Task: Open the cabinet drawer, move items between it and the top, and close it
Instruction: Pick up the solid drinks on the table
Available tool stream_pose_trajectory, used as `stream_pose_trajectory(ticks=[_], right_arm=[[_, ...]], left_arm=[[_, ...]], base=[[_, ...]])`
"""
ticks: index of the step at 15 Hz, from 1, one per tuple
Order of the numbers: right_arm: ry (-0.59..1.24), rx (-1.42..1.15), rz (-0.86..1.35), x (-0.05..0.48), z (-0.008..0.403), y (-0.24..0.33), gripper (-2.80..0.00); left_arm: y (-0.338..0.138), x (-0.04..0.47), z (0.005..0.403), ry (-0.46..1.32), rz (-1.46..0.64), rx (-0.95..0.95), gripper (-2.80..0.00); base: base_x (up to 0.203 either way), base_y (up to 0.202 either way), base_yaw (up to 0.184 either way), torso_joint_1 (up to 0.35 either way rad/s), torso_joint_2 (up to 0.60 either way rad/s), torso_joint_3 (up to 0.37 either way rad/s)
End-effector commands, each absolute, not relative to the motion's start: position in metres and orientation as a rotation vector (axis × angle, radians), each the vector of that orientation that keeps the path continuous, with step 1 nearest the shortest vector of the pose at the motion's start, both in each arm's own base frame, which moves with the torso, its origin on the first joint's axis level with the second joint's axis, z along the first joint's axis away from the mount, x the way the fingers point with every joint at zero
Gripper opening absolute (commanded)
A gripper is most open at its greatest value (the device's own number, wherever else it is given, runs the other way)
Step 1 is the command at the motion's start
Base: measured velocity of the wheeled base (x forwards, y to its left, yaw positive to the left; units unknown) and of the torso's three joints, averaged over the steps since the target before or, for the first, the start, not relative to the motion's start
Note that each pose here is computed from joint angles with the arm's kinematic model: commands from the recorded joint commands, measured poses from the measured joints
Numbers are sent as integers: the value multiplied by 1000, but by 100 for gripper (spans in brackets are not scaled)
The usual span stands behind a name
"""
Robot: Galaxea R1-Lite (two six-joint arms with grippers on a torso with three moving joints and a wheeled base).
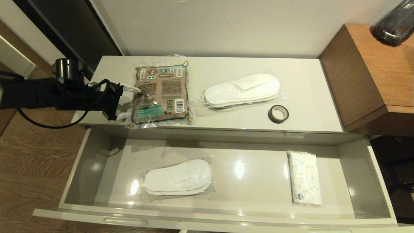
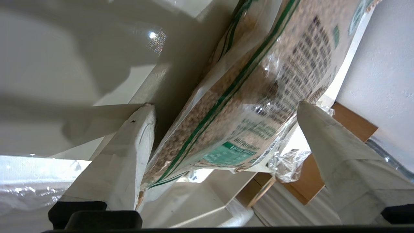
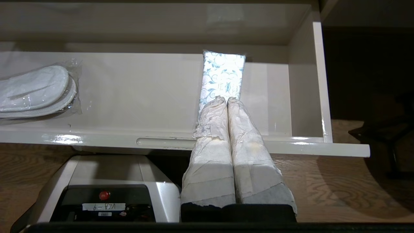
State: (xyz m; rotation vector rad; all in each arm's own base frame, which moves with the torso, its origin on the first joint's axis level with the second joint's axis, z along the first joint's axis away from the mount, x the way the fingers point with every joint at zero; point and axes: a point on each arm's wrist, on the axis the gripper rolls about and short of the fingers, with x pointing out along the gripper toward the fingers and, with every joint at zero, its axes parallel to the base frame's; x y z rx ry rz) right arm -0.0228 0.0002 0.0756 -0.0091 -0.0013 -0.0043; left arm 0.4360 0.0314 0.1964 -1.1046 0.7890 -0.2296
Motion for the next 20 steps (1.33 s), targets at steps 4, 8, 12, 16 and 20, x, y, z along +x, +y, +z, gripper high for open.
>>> stream_pose_trajectory(ticks=[4,8,12,16,20], right_arm=[[-2,-9,-3,-23,76,0,-280],[-1,-9,-4,-23,76,0,-280],[0,-9,-5,-23,76,0,-280],[-2,-9,-5,-23,76,0,-280],[0,-9,-3,-23,76,0,-280]], left_arm=[[26,446,208,801,-341,-1175,0],[23,456,199,821,-376,-1174,0],[21,458,196,830,-376,-1174,0],[-9,466,182,861,-463,-1146,0],[-25,466,179,886,-486,-1135,0]], base=[[0,0,0,0,0,0],[0,0,0,0,0,0],[0,0,0,0,0,0],[0,0,0,0,0,0],[0,0,0,0,0,0]])
